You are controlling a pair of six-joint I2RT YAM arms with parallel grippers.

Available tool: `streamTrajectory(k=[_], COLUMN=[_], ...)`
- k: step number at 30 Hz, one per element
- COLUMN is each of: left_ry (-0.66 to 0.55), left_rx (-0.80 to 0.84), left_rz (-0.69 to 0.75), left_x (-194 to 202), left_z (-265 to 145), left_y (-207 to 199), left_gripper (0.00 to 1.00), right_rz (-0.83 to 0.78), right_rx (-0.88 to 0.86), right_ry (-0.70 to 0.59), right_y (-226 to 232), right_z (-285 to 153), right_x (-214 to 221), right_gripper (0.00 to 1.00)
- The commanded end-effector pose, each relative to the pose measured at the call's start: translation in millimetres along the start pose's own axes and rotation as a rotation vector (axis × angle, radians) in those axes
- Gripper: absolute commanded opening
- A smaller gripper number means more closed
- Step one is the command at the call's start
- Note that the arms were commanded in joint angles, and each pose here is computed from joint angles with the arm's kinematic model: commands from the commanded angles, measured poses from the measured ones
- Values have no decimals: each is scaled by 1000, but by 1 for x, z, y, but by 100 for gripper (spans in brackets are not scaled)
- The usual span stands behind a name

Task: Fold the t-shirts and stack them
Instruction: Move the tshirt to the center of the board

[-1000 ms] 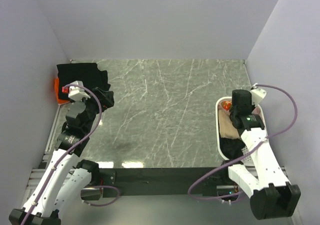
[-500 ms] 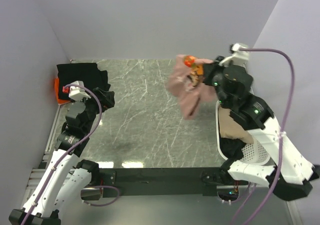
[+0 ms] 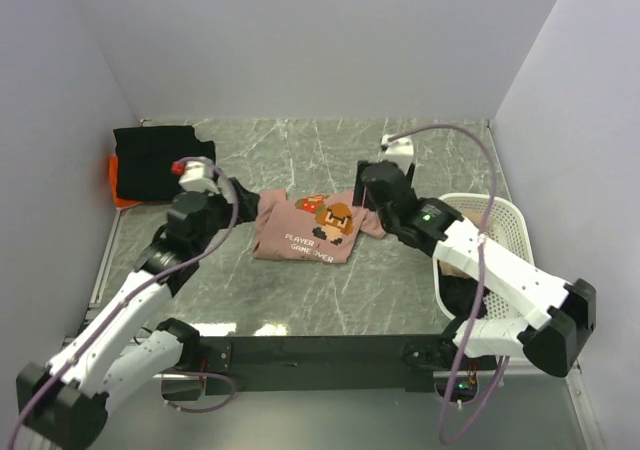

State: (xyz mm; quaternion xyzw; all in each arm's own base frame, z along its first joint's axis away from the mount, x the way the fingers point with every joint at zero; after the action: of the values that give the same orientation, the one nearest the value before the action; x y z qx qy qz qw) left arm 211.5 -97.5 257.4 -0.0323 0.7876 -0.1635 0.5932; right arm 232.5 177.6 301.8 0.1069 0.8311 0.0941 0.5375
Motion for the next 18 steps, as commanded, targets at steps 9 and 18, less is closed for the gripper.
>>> streamTrajectory(k=[9, 18], left_ry=[182, 304], left_rx=[194, 292], left_rz=[114, 207], left_x=[45, 101], left_z=[33, 51], left_y=[-63, -132], left_gripper=[94, 94], right_rz=[22, 93], right_rx=[119, 136], right_ry=[240, 345], right_y=[-28, -55], right_z=[57, 99], right_x=[100, 122], right_gripper=[74, 72])
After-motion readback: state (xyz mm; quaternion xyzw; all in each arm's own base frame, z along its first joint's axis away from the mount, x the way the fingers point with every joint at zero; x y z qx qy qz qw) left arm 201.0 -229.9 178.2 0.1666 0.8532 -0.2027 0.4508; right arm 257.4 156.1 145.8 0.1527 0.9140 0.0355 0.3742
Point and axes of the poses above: each gripper's point midway between its finger pads, its own z axis out along the fingers, its own y axis along the line the jaws close on, x = y × z, the point moved 9 cm from there along -z, back along the fingers, and after that the axes turned 10 degrees about z, right-handed, at the moved point
